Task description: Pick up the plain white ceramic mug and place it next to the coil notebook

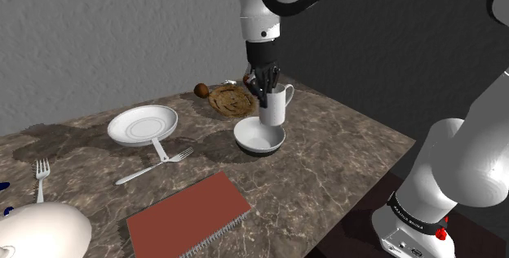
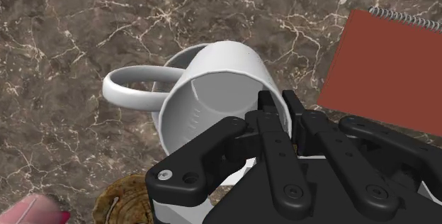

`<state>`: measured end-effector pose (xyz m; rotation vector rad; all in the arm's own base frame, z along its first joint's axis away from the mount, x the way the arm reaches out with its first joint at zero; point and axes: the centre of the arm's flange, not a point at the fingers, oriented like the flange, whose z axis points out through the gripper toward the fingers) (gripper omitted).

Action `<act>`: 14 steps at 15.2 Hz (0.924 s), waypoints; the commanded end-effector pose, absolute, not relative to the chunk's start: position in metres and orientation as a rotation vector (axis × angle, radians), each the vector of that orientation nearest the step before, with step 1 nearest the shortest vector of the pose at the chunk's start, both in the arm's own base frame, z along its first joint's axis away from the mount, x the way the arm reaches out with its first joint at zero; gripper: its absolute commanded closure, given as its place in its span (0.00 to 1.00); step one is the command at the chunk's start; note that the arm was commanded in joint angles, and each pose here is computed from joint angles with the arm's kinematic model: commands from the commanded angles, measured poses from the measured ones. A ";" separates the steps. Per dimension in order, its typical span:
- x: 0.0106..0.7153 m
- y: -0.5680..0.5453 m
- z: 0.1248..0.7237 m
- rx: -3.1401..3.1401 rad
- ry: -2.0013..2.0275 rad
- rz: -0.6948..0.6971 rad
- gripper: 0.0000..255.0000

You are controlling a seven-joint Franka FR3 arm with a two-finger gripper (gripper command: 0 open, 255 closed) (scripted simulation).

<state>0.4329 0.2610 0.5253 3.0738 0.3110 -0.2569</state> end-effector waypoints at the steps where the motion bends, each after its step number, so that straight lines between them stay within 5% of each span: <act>1: 0.416 0.285 0.524 3.074 0.309 -0.257 1.00; 14: 0.382 0.335 0.477 3.074 0.309 -0.257 1.00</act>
